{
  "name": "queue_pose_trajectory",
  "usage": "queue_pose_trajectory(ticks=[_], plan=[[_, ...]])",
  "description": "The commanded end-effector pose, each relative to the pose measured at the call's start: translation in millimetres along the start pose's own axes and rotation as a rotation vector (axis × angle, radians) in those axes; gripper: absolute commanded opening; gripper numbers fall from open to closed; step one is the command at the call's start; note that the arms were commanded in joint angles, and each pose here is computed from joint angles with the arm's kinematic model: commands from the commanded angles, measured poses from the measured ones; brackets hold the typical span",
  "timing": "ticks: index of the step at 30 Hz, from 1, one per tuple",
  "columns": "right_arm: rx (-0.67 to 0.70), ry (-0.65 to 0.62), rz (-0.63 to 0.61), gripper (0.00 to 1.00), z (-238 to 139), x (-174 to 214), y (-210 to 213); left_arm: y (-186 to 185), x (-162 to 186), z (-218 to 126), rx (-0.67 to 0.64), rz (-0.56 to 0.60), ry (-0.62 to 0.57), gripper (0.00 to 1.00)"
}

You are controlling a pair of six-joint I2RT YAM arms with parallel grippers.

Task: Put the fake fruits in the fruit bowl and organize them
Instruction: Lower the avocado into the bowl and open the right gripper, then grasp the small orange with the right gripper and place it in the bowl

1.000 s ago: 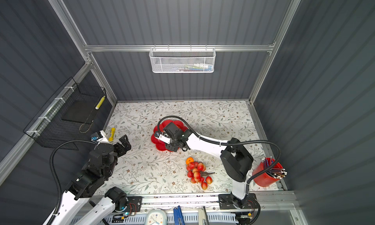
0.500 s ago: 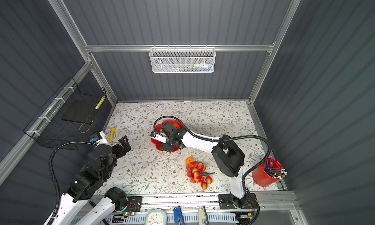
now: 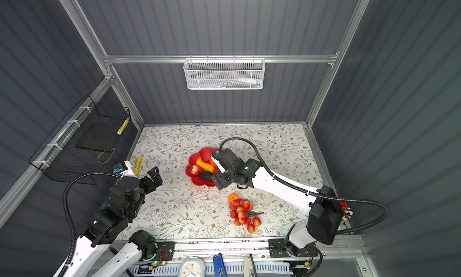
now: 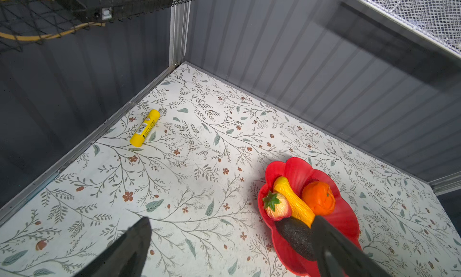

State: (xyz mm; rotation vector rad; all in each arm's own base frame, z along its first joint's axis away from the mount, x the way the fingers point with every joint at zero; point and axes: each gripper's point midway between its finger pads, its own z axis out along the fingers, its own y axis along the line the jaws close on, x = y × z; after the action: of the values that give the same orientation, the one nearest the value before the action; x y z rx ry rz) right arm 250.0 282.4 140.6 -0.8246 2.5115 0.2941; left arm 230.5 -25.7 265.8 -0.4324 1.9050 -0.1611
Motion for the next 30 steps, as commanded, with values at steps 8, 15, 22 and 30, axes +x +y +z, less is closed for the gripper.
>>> queue_pose_trajectory(ticks=[8, 15, 22, 30], plan=[[0.04, 0.267, 0.204, 0.98, 44, 71, -5, -7, -2, 1, 0.026, 0.013, 0.004, 1.0], [0.002, 0.339, 0.229, 0.96, 62, 84, 5, -1, -5, -5, 0.017, 0.009, -0.008, 1.0], [-0.069, 0.341, 0.248, 0.73, 72, 81, 19, -1, -4, -5, 0.014, 0.009, -0.005, 1.0], [-0.089, 0.315, 0.239, 0.47, 77, 71, 23, -1, -6, -5, 0.009, 0.015, -0.002, 1.0]])
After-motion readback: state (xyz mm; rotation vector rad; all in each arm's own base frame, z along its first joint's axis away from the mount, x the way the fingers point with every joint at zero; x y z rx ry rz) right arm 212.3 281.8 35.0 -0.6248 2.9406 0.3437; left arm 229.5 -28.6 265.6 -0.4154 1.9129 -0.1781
